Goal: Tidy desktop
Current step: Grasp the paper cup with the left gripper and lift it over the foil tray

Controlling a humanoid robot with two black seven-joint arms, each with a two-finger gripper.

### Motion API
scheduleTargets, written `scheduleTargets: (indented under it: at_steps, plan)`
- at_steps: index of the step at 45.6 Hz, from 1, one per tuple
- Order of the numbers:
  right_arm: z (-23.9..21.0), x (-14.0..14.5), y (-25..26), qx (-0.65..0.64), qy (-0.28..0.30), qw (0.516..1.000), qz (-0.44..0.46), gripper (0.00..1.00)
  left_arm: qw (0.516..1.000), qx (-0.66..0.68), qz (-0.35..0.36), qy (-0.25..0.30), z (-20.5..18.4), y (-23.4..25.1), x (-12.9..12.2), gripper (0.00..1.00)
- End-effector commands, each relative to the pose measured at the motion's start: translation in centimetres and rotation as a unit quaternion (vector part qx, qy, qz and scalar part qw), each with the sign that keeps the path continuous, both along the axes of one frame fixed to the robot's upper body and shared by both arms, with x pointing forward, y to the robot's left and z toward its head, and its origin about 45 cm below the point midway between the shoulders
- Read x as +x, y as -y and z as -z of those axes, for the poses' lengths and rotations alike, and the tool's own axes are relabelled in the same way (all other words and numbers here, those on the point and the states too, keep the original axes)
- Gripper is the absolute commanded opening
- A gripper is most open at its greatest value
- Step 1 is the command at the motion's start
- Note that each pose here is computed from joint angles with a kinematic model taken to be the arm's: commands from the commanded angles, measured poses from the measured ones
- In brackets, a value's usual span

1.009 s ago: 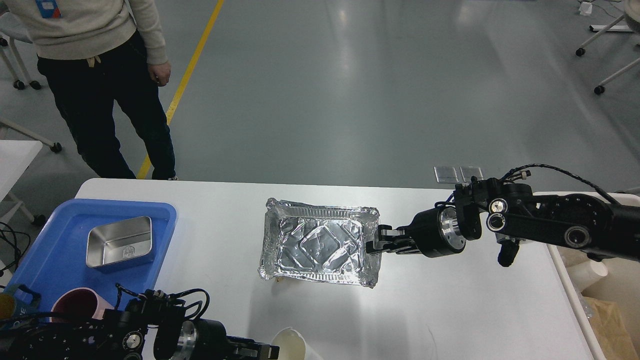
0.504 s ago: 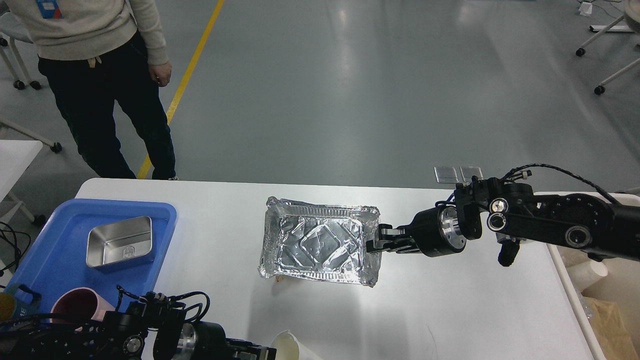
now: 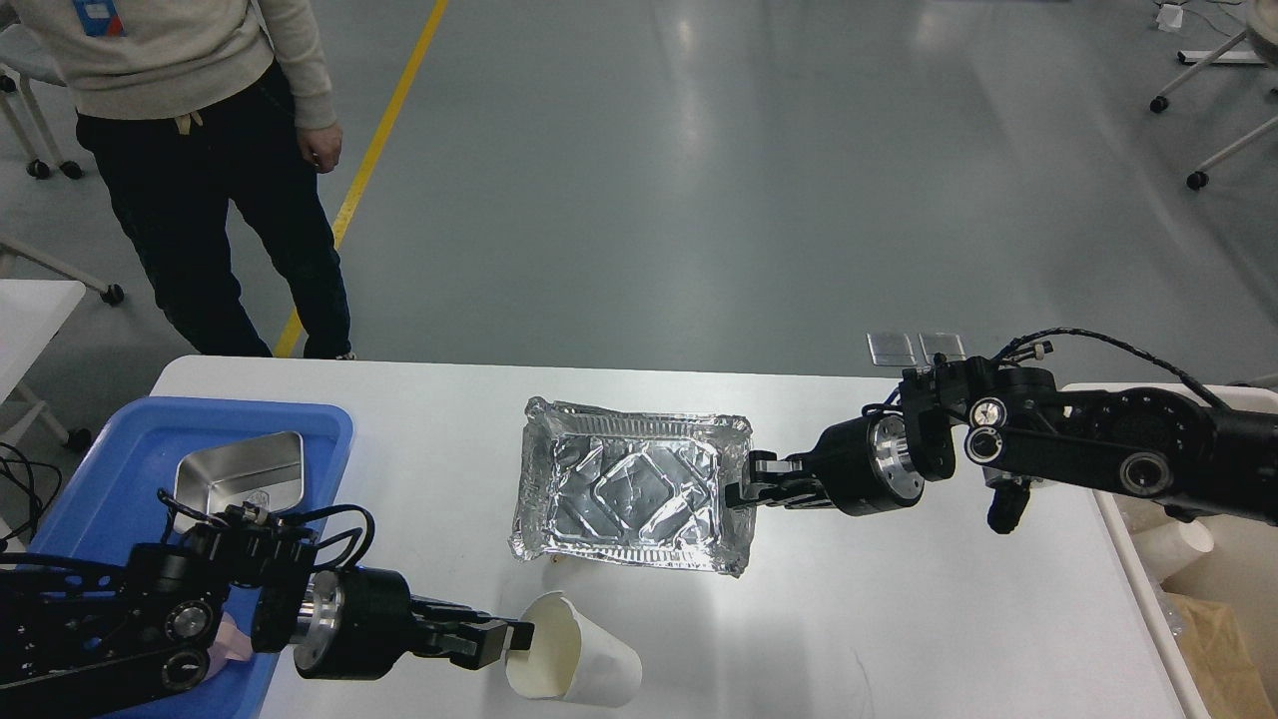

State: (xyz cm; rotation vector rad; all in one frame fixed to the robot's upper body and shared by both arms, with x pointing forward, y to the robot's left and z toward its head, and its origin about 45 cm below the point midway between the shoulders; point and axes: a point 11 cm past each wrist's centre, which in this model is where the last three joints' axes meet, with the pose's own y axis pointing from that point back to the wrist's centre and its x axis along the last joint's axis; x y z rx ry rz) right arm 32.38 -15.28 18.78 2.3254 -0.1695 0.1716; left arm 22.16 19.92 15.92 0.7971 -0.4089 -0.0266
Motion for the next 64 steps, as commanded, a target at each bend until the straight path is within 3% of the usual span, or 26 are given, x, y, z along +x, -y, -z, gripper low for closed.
scheduleTargets:
  at_steps: [1, 41, 52, 64]
  plan:
    - [0.1, 0.2, 0.1, -0.002, 0.0, 1.0, 0.002, 0.0, 1.0, 0.0, 0.004, 0.013, -1.7, -0.9, 0.4, 0.0]
    - [1.0, 0.0, 0.3, -0.01, -0.015, 1.0, 0.004, 0.0, 0.992, -0.079, -0.01, 0.096, -13.8, -1.5, 7.2, 0.0]
    - [1.1, -0.1, 0.2, -0.013, -0.016, 1.0, 0.0, 0.0, 0.992, -0.086, -0.004, 0.089, -13.1, -0.2, 7.1, 0.0]
    - [0.9, -0.1, 0.0, -0.009, -0.015, 1.0, 0.0, 0.0, 0.995, -0.075, -0.014, 0.062, -9.6, 2.3, 9.2, 0.0]
